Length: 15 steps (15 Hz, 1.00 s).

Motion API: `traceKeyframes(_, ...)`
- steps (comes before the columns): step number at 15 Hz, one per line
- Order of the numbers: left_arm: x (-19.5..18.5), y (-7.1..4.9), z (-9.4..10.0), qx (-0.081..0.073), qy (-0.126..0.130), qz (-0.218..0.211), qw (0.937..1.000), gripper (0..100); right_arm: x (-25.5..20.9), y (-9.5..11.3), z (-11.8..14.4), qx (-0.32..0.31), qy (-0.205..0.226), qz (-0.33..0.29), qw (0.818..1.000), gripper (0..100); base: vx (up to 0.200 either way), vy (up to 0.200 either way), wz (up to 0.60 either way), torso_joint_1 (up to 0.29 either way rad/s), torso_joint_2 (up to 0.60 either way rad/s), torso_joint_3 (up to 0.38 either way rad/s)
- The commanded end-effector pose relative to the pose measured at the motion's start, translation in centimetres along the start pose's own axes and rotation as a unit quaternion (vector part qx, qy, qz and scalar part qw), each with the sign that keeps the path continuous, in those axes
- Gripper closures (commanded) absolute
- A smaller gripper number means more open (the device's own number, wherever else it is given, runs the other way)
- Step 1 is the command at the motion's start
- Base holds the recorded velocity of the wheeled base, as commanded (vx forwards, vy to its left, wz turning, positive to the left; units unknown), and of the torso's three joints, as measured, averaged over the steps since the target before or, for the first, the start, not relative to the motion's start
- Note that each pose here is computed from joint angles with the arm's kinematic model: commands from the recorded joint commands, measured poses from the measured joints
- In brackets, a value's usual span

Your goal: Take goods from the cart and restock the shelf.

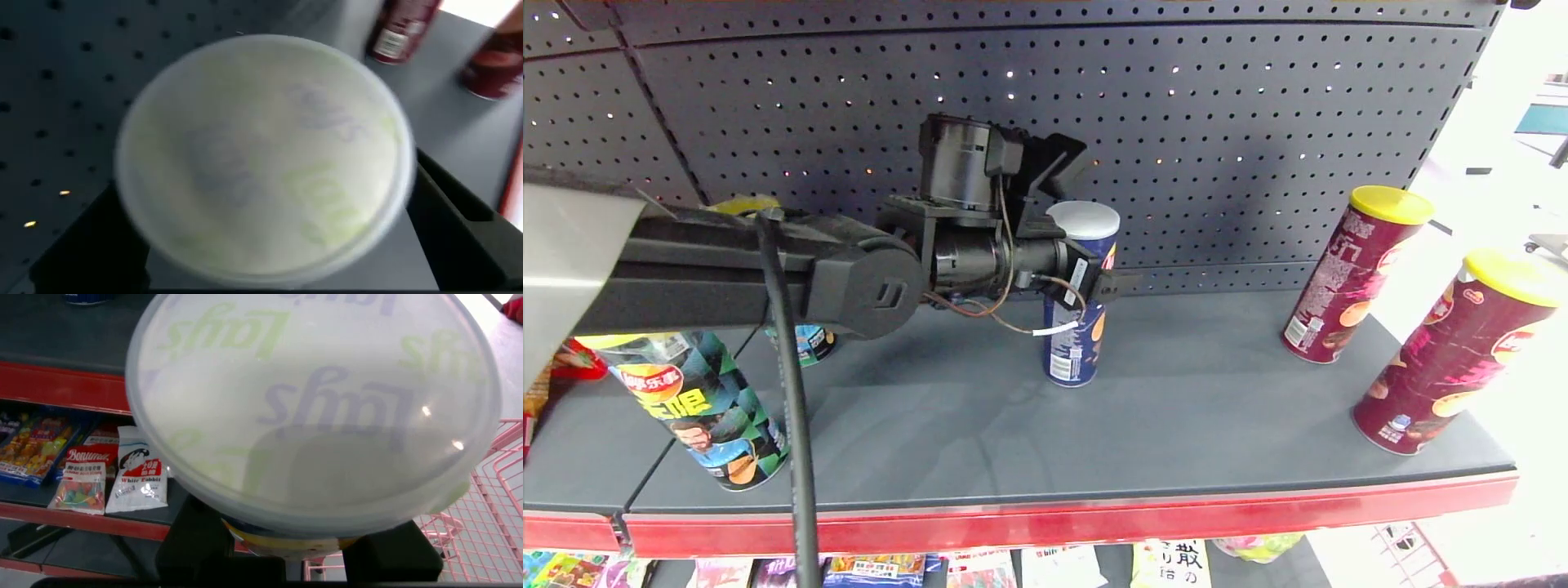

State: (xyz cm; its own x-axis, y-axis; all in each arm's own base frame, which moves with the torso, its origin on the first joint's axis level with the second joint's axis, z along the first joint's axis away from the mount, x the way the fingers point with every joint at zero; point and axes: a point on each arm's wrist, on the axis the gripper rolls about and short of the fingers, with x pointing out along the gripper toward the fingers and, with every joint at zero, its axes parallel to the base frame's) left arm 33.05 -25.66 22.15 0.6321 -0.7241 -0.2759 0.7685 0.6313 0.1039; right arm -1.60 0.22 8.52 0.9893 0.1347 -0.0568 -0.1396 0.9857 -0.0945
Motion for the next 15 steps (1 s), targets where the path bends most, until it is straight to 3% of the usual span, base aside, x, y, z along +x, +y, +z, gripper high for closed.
traceKeyframes(1,1.4,-0.24,-0.31,0.003,-0.011,0.018,0.9998,0,-0.04,0.0,0.0,0.001,-0.002,-0.001,1.0,100,0.0,0.0,0.0,0.0,0.0,0.0)
traceKeyframes(3,2.17,-0.28,-0.41,0.005,-0.031,0.029,0.9991,0,-0.09,0.0,-0.02,0.005,-0.005,-0.002,1.0,100,0.0,0.0,0.0,0.0,0.0,0.0)
traceKeyframes(10,1.93,0.06,-0.26,0.008,-0.036,0.036,0.9987,0,-0.17,0.01,-0.04,0.004,-0.01,-0.003,1.0,100,0.0,0.0,0.0,0.0,0.0,0.0)
traceKeyframes(15,1.59,0.57,-0.39,0.008,-0.039,0.011,0.9992,0,-0.17,0.02,-0.04,0.004,-0.01,-0.003,1.0,100,0.0,0.0,0.0,0.0,0.0,0.0)
